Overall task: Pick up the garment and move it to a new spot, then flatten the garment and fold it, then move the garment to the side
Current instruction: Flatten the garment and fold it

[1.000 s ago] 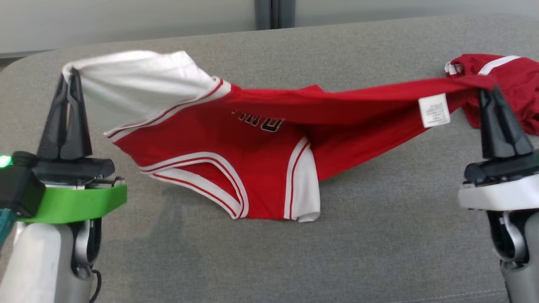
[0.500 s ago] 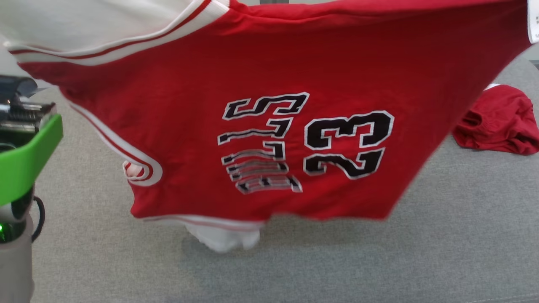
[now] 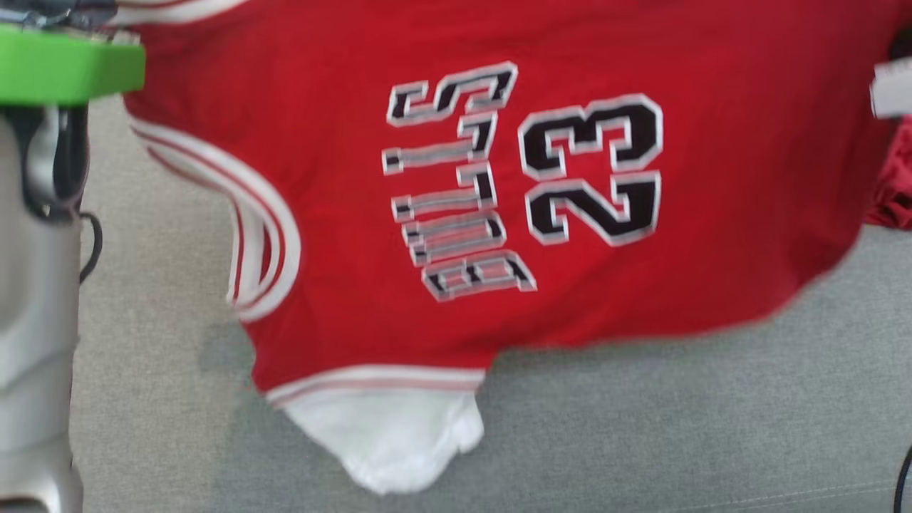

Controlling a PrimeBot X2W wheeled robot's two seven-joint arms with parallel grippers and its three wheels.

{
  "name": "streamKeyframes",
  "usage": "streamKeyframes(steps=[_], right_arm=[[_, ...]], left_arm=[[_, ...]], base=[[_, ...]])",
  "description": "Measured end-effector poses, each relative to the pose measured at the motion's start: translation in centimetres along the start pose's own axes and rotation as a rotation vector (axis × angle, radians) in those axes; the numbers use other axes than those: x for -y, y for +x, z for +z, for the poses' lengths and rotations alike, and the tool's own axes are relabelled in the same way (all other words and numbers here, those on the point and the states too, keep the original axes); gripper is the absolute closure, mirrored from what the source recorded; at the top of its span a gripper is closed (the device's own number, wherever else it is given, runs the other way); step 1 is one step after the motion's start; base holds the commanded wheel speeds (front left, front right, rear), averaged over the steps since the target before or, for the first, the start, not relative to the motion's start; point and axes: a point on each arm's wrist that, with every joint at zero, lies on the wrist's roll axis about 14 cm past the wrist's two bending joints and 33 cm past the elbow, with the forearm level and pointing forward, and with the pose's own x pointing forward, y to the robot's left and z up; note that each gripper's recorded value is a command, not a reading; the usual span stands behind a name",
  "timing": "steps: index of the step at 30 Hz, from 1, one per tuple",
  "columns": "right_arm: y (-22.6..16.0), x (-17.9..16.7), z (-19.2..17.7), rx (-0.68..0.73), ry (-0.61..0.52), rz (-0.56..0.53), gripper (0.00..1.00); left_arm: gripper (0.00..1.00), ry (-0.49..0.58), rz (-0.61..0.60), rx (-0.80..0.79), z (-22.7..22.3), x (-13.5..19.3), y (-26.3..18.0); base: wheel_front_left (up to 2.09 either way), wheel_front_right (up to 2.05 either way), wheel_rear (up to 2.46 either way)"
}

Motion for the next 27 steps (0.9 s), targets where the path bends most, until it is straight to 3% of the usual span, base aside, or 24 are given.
streamKeyframes(steps=[4, 9, 14, 19, 23, 27], right_arm=[[3.4, 0.0, -1.3, 0.01, 0.042, -0.006, 1.0], [7.2, 0.3, -0.7, 0.068, 0.084, -0.032, 1.0], [8.7, -1.2, -4.8, -0.038, 0.11, -0.016, 1.0], [6.2, -4.9, -14.3, -0.286, 0.168, 0.024, 1.0], [0.0, -7.8, -22.8, -0.526, 0.232, 0.034, 1.0], [-5.5, -9.8, -27.2, -0.681, 0.29, 0.03, 1.0]], left_arm=[[1.0, -0.018, 0.005, -0.056, -3.5, -0.3, 2.5], [1.0, -0.031, 0.041, -0.036, -3.2, -1.7, 6.3], [1.0, -0.051, 0.076, -0.111, -5.7, -2.4, 6.3], [1.0, -0.136, 0.138, -0.349, -14.6, -2.0, 0.4], [1.0, -0.243, 0.21, -0.604, -22.5, 0.0, -8.0], [1.0, -0.31, 0.26, -0.816, -27.0, 2.3, -16.1]], base=[[0.0, 0.0, 0.0], [0.0, 0.0, 0.0], [0.0, 0.0, 0.0], [0.0, 0.0, 0.0], [0.0, 0.0, 0.0], [0.0, 0.0, 0.0]])
